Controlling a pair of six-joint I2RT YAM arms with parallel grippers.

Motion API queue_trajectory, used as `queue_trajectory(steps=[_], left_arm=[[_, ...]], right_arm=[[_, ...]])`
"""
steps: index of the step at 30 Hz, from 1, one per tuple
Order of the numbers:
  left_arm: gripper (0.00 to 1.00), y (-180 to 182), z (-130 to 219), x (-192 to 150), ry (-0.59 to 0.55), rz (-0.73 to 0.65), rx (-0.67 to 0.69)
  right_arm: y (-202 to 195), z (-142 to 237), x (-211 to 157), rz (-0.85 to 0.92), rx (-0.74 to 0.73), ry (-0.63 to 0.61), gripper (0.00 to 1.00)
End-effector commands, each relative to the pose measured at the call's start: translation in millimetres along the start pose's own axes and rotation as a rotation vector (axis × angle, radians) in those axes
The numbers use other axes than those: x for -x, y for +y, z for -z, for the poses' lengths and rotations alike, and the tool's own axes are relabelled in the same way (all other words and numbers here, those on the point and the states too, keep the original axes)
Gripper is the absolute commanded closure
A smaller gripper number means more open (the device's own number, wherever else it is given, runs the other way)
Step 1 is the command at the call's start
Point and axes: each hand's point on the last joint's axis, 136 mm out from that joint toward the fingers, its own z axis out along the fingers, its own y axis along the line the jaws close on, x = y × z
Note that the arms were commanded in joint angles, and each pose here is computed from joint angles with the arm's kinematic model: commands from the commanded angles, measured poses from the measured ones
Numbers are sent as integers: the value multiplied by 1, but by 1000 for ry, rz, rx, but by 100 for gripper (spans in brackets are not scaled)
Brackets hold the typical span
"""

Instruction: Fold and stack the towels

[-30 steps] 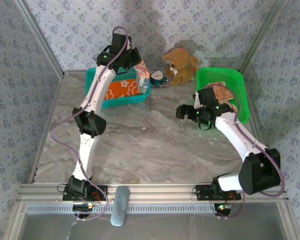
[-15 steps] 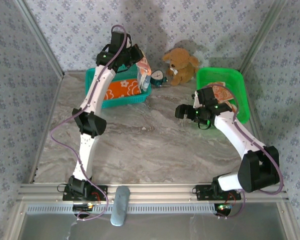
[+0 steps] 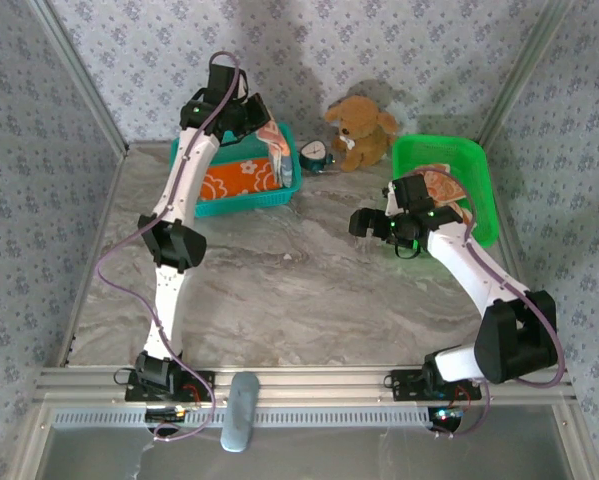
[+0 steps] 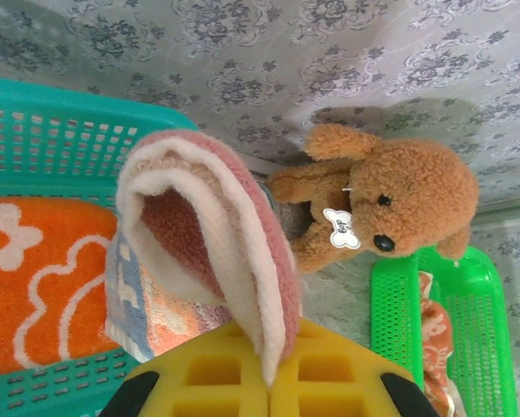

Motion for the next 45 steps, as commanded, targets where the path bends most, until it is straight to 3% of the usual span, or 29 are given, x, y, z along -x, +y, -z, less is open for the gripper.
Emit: queue_trajectory(steps=[1, 31, 45], left_arm=[[100, 8, 4, 4, 0, -34, 19], [100, 163, 19, 2, 91, -11, 319], [100, 220, 11, -22, 128, 64, 429]], right_arm=[[1, -4, -1, 15, 2, 9, 0], [14, -17, -3, 34, 15, 41, 0], [20, -20, -2, 44, 20, 46, 0]])
